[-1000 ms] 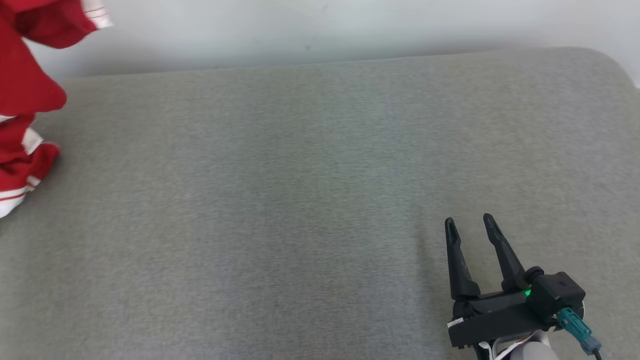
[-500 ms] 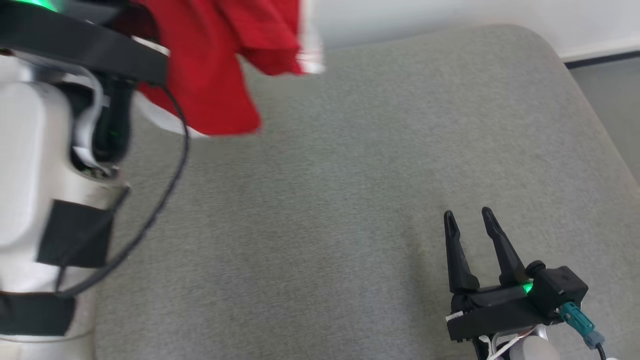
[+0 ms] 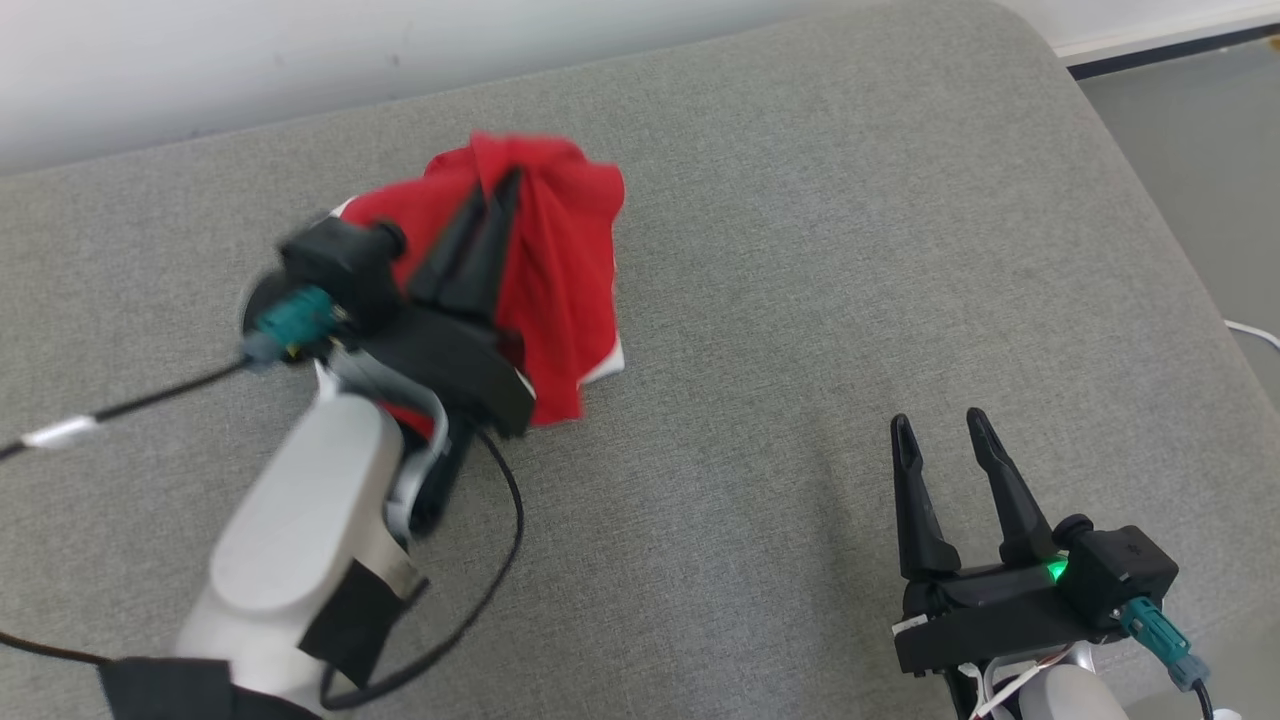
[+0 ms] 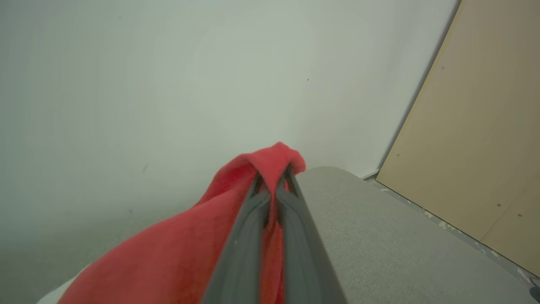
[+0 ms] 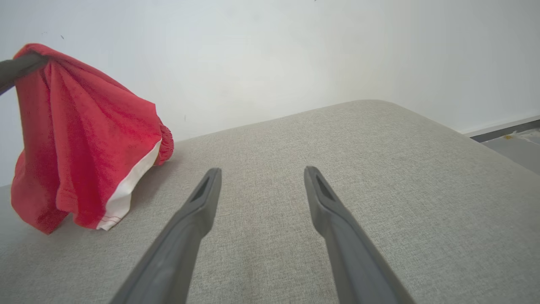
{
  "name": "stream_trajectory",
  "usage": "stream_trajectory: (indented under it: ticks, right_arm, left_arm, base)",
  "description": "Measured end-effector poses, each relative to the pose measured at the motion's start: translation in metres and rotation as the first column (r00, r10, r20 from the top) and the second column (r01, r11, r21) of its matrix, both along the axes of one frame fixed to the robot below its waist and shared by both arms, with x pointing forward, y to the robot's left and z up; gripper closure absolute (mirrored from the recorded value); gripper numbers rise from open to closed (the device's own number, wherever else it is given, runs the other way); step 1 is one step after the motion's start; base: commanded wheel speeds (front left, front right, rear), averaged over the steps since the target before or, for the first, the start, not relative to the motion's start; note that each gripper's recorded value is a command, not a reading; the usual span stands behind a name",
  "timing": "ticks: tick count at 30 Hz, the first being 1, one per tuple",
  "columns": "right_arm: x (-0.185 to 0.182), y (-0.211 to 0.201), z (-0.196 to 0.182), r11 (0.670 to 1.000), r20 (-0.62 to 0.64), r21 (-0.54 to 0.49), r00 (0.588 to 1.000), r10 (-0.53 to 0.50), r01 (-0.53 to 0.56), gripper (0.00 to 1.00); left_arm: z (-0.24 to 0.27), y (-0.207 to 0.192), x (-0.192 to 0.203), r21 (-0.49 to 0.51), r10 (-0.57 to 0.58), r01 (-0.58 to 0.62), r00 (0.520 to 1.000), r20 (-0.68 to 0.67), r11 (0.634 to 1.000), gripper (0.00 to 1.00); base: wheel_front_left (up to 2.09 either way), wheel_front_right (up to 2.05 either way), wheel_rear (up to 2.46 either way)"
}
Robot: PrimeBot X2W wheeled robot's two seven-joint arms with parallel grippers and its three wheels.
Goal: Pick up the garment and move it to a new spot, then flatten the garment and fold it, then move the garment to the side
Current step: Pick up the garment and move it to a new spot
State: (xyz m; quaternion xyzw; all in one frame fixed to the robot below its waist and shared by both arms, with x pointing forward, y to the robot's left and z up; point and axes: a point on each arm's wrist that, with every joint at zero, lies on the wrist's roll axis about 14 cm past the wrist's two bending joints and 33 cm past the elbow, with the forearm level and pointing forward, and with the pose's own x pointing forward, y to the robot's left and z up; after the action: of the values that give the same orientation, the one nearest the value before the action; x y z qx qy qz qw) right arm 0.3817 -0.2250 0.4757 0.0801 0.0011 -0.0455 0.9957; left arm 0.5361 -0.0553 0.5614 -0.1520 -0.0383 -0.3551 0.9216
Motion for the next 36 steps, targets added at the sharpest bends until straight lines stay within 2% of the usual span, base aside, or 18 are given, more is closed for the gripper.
stream_trajectory:
  ticks: [7,13,14,15,16,22,28,29,30,36]
  right_arm:
    - [0.004,0.006,0.003,1.000,0.009,-0.005,1.000,0.020,-0.020,0.00]
    - [0.004,0.008,0.004,1.000,0.014,-0.006,1.000,0.027,-0.027,0.00]
    - [0.004,0.008,0.005,1.000,0.015,-0.007,1.000,0.028,-0.028,0.00]
    - [0.004,0.009,0.005,1.000,0.016,-0.008,0.999,0.029,-0.029,0.00]
    - [0.003,0.011,0.006,0.999,0.019,-0.007,0.999,0.037,-0.037,0.00]
    - [-0.002,0.022,0.006,0.998,0.022,0.000,0.998,0.065,-0.065,0.00]
    - [-0.004,0.035,0.013,0.995,0.044,0.008,0.994,0.100,-0.100,0.00]
    - [-0.003,0.036,0.014,0.994,0.049,0.008,0.993,0.105,-0.105,0.00]
    - [-0.003,0.042,0.017,0.992,0.057,0.004,0.991,0.124,-0.124,0.00]
    - [-0.005,0.049,0.024,0.990,0.079,0.001,0.986,0.144,-0.144,0.00]
  left_arm:
    - [-0.068,-0.003,-0.021,0.111,-0.007,0.022,0.991,-0.135,0.994,1.00]
    - [-0.104,0.002,-0.039,0.155,0.007,0.028,0.975,-0.222,0.988,1.00]
    - [-0.102,0.001,-0.041,0.150,0.004,0.030,0.975,-0.220,0.988,0.68]
    - [-0.099,0.000,-0.042,0.144,0.002,0.030,0.977,-0.215,0.989,0.24]
    - [-0.094,-0.001,-0.043,0.137,-0.002,0.030,0.979,-0.204,0.990,0.00]
    - [-0.027,0.018,-0.027,0.050,0.047,-0.045,0.998,-0.042,0.998,0.00]
    - [0.007,0.072,-0.024,0.049,0.181,-0.185,0.981,0.076,0.982,0.00]
    - [0.009,0.084,-0.026,0.053,0.208,-0.213,0.974,0.088,0.976,0.00]
    - [0.009,0.117,-0.031,0.062,0.285,-0.292,0.953,0.101,0.954,0.00]
    - [-0.004,0.178,-0.058,0.105,0.433,-0.444,0.895,0.110,0.890,0.00]
  base:
    - [0.00,0.00,0.00]
    - [0.00,0.00,0.00]
    - [0.00,0.00,0.00]
    - [0.00,0.00,0.00]
    - [0.00,0.00,0.00]
    - [0.00,0.00,0.00]
    - [0.00,0.00,0.00]
    - [0.00,0.00,0.00]
    - [0.00,0.00,0.00]
    - [0.00,0.00,0.00]
